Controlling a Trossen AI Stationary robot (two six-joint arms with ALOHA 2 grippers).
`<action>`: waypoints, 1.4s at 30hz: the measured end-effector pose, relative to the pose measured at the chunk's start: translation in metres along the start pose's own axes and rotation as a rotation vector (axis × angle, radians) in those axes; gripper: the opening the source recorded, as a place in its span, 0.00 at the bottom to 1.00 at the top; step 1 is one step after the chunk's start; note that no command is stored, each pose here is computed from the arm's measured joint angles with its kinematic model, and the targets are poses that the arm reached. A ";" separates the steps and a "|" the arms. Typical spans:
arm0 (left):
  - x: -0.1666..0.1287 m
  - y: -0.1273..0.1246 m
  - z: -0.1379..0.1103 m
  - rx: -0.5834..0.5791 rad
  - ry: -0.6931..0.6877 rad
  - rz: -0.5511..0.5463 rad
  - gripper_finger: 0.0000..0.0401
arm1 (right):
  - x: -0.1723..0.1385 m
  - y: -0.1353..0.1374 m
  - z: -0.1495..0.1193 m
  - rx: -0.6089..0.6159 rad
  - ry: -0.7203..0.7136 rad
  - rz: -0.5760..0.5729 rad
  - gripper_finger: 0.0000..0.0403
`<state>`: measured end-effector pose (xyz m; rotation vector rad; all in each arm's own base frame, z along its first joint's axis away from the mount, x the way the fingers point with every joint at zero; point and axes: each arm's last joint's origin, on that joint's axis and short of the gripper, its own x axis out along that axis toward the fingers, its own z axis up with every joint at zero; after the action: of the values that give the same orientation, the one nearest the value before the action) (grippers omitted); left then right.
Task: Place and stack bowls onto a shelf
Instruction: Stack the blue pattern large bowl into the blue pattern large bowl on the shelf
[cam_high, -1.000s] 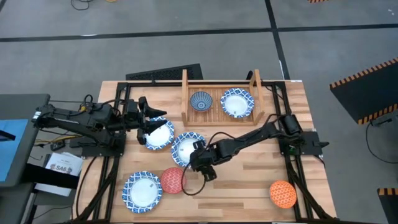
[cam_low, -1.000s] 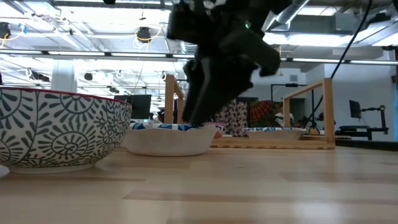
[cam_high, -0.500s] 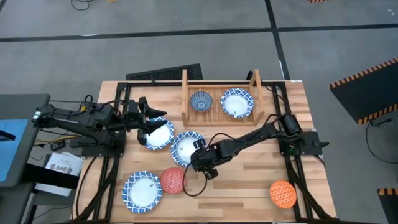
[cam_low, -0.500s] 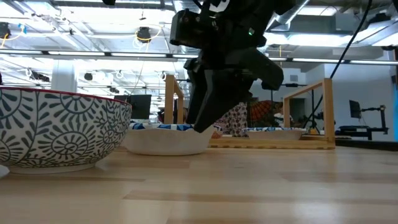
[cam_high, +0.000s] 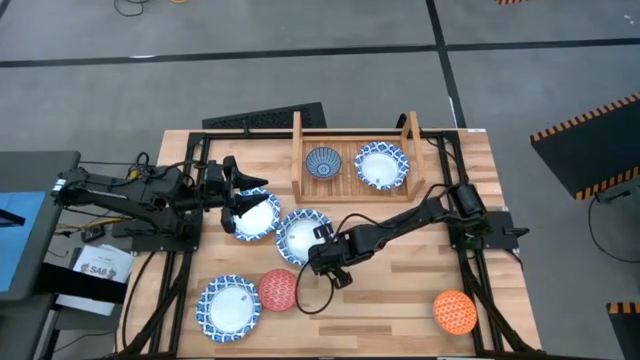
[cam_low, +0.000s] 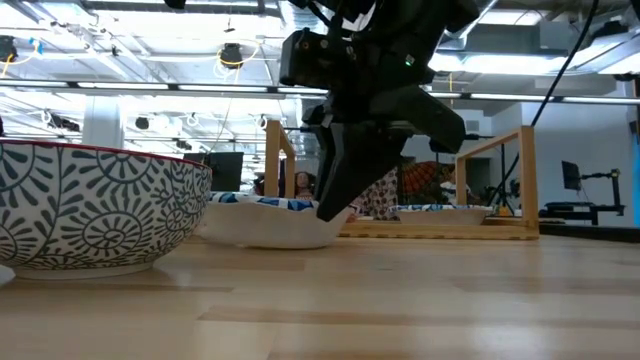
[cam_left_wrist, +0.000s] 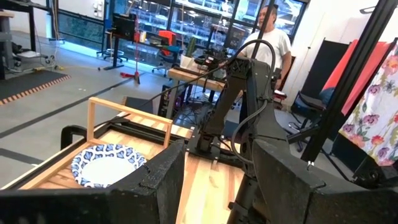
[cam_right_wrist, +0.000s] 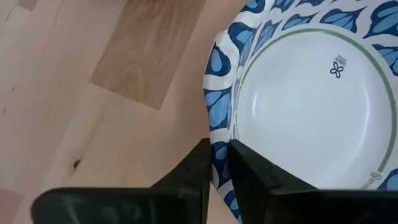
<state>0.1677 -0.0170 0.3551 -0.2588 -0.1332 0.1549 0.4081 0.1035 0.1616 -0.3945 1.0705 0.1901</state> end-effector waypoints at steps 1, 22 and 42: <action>0.000 0.000 0.000 -0.001 0.000 0.000 0.43 | 0.000 0.000 0.000 0.000 0.000 -0.001 0.18; 0.000 0.001 -0.001 0.003 0.002 0.032 0.43 | -0.153 0.007 -0.047 0.305 0.118 -0.160 0.05; 0.000 0.001 -0.001 0.004 0.005 0.038 0.43 | -0.143 -0.088 -0.117 0.791 0.424 -0.548 0.05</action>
<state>0.1677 -0.0160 0.3538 -0.2574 -0.1230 0.1923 0.2753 -0.0189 0.2577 0.0094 1.3114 -0.8189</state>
